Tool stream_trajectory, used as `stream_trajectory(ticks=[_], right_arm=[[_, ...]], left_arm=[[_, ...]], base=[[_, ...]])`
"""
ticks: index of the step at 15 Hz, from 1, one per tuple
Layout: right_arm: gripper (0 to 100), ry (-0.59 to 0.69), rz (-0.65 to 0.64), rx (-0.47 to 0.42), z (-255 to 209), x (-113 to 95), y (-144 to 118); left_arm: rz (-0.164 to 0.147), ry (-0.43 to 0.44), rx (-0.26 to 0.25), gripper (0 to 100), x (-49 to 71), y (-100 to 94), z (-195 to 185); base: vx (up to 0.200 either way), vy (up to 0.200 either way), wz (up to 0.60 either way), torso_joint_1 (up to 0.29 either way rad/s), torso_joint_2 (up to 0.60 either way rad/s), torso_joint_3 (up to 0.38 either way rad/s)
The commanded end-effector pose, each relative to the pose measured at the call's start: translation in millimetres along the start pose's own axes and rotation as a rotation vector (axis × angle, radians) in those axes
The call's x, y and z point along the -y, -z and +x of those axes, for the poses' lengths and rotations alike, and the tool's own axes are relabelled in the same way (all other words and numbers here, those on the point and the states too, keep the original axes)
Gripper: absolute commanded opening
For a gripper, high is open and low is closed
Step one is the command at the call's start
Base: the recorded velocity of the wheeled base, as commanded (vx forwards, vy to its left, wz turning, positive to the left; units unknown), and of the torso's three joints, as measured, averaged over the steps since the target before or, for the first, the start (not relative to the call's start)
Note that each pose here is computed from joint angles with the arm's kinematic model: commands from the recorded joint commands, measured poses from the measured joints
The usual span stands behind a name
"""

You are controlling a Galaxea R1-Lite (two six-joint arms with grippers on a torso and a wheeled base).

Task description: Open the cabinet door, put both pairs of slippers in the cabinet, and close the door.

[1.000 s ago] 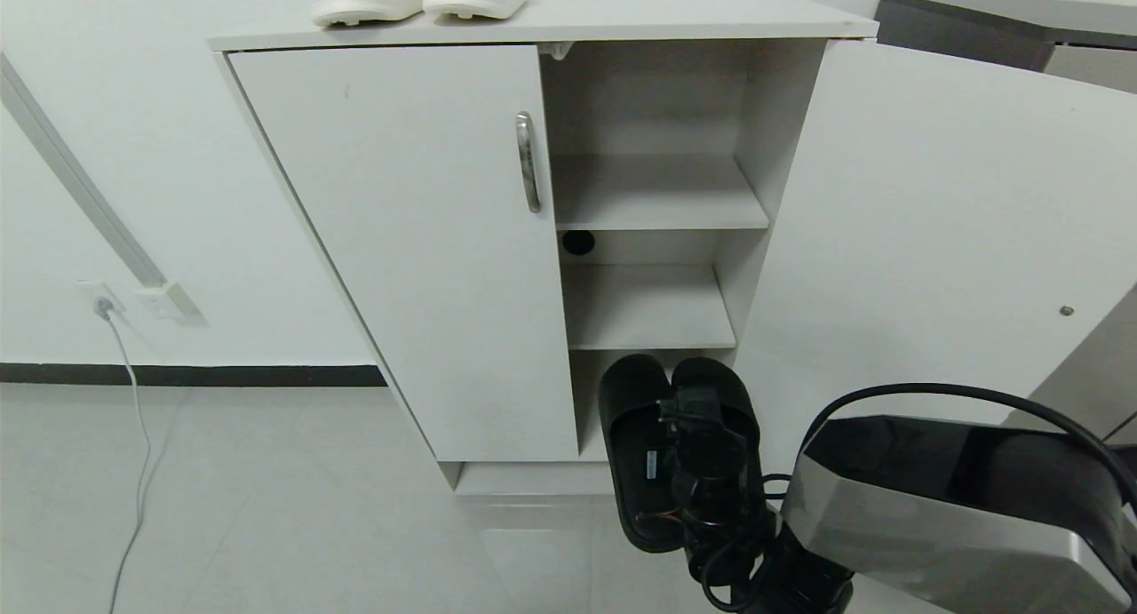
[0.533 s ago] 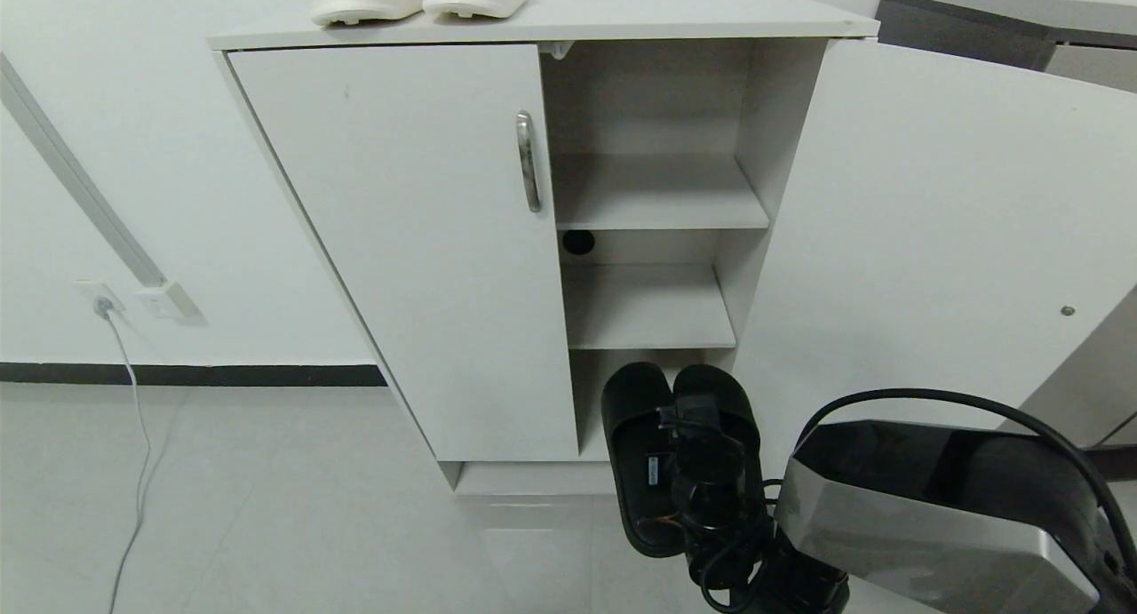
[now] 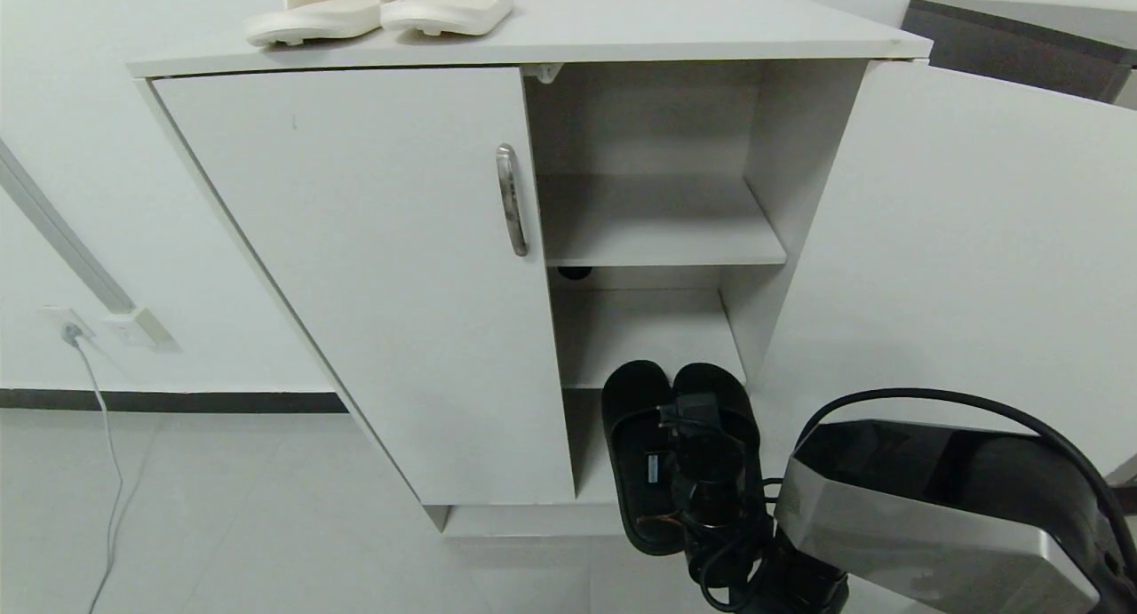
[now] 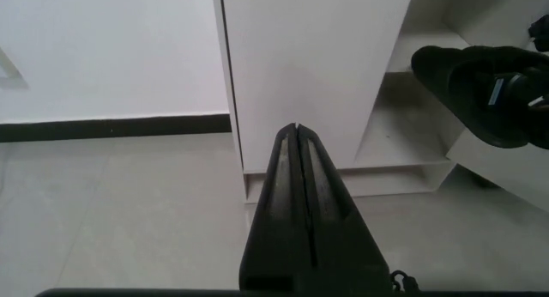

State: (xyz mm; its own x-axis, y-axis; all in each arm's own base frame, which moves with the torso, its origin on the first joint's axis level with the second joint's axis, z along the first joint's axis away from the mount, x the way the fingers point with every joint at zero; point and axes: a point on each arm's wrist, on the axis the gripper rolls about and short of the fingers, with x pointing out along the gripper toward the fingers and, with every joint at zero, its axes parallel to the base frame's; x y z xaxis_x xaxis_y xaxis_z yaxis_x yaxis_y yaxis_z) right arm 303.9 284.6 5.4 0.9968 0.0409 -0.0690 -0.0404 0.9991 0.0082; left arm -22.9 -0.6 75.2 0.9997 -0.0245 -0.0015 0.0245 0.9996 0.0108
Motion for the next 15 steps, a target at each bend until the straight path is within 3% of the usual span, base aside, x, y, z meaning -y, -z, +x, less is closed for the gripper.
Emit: stream_trajectory(ticks=[1,6,9,15], right_arm=[[0,-0.003,-0.001,-0.001,0.0,-0.4,0.0],[0,0.023,0.001,0.003,22.9,-1.5,4.9],[0,0.001,-0.029,-0.037,46.1,-7.3,0.5],[0,0.046,-0.011,-0.021,77.9,-4.7,-11.4]], left_arm=[[0.000,0.000,0.000,0,0.0,-0.3,0.0],[0.000,0.000,-0.002,0,0.0,0.1,0.1],[0.000,0.000,-0.002,0,0.0,0.1,0.1],[0.001,0.000,-0.002,0,0.0,-0.2,0.0]], base=[[0.000,0.000,0.00,0.000,0.00,0.000],[0.000,0.000,0.00,0.000,0.00,0.000],[0.000,0.000,0.00,0.000,0.00,0.000],[0.033,0.000,0.00,0.000,0.00,0.000]])
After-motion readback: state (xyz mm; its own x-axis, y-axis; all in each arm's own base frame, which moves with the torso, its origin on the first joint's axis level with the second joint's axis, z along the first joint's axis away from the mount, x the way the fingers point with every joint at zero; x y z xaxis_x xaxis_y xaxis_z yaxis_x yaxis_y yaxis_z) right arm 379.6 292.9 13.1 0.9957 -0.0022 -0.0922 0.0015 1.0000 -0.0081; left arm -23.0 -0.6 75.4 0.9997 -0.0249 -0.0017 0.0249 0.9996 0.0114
